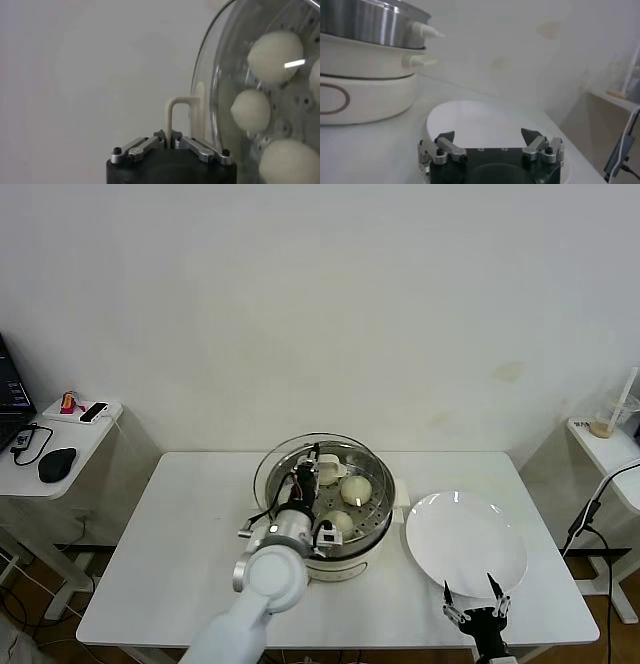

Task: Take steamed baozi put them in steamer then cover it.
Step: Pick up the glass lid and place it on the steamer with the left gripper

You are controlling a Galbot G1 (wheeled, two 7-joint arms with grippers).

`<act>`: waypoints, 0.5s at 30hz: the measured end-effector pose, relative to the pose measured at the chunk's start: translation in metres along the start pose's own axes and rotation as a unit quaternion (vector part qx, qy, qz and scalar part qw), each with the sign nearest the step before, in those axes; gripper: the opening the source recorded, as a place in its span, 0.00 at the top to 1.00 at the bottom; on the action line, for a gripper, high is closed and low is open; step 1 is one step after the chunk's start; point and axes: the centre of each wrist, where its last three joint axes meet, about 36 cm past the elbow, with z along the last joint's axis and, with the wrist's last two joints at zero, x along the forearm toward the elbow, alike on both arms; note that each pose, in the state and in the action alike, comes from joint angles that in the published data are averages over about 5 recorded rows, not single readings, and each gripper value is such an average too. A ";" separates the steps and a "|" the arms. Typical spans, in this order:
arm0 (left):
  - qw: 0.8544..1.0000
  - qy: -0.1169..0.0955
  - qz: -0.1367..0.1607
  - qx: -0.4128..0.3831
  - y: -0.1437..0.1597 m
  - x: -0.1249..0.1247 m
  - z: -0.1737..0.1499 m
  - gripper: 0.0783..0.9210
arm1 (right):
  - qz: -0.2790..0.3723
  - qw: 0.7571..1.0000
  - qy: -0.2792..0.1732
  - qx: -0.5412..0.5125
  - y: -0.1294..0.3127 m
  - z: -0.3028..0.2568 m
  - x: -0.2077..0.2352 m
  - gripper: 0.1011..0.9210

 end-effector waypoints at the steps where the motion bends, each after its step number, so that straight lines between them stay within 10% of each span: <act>1: 1.000 0.000 0.001 -0.001 -0.001 -0.001 -0.003 0.92 | -0.001 1.000 0.000 0.000 0.001 0.000 0.000 0.12; 15: 1.000 0.002 0.011 -0.010 -0.017 -0.013 -0.022 0.92 | -0.010 1.000 0.000 0.000 0.007 0.001 -0.001 0.12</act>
